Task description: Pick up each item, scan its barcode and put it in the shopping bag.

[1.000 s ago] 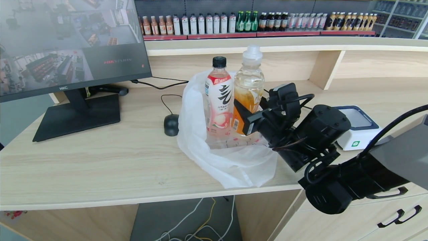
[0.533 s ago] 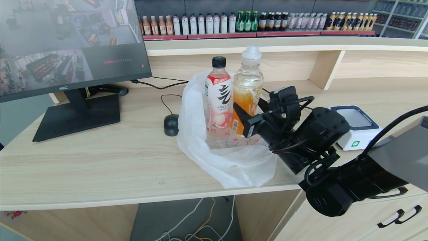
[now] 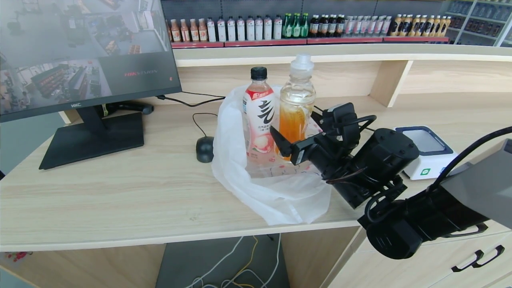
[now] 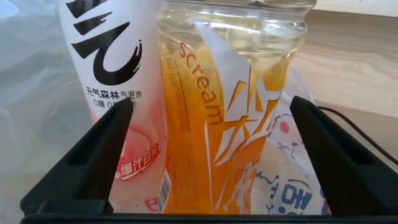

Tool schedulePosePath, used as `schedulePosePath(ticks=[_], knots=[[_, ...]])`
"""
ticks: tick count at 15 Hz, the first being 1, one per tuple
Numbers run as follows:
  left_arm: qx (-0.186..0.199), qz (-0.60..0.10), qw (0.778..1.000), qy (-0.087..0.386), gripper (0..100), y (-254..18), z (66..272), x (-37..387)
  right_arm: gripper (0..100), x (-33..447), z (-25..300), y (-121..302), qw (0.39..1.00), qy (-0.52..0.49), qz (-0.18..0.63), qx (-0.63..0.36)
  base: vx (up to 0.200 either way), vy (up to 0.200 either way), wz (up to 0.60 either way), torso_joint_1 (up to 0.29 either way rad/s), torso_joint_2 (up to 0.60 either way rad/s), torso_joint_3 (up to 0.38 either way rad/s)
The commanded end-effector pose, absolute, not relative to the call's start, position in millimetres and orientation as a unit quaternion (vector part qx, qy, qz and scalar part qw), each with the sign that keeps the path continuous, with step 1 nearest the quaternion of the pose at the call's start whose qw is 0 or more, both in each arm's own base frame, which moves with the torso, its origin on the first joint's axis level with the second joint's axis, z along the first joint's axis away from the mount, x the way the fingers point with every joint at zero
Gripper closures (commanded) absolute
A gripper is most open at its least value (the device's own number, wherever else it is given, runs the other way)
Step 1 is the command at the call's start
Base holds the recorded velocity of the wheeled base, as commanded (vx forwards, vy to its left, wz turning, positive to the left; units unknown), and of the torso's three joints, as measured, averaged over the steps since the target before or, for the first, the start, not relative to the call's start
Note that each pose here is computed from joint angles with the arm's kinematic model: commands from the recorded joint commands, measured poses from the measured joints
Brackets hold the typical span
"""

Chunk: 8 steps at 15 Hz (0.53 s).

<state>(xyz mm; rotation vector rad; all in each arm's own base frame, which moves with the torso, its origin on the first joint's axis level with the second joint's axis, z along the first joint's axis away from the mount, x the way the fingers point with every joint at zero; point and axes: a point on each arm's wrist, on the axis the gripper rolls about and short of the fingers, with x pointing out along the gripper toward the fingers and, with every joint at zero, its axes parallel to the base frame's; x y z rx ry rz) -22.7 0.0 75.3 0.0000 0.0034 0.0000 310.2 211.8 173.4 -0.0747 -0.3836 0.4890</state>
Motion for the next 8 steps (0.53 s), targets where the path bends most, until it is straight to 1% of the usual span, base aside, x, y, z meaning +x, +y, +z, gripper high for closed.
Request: schedulePosePath(ticks=[1, 4, 8], knots=[[0.0, 0.0, 1.0, 0.002, 0, 0.0, 75.4, -22.7, 0, 309.1, 175.4, 211.5, 0.951, -0.192, 0.24, -0.036, 0.0, 0.0, 0.0, 0.0, 0.0, 0.0], [0.0, 0.0, 1.0, 0.002, 0, 0.0, 75.4, -22.7, 0, 306.7, 173.9, 209.6, 0.953, -0.184, 0.241, -0.029, 0.0, 0.0, 0.0, 0.0, 0.0, 0.0], [0.0, 0.0, 1.0, 0.002, 0, 0.0, 75.4, -22.7, 0, 303.5, 180.2, 207.2, 0.953, -0.191, 0.236, -0.025, 0.0, 0.0, 0.0, 0.0, 0.0, 0.0]])
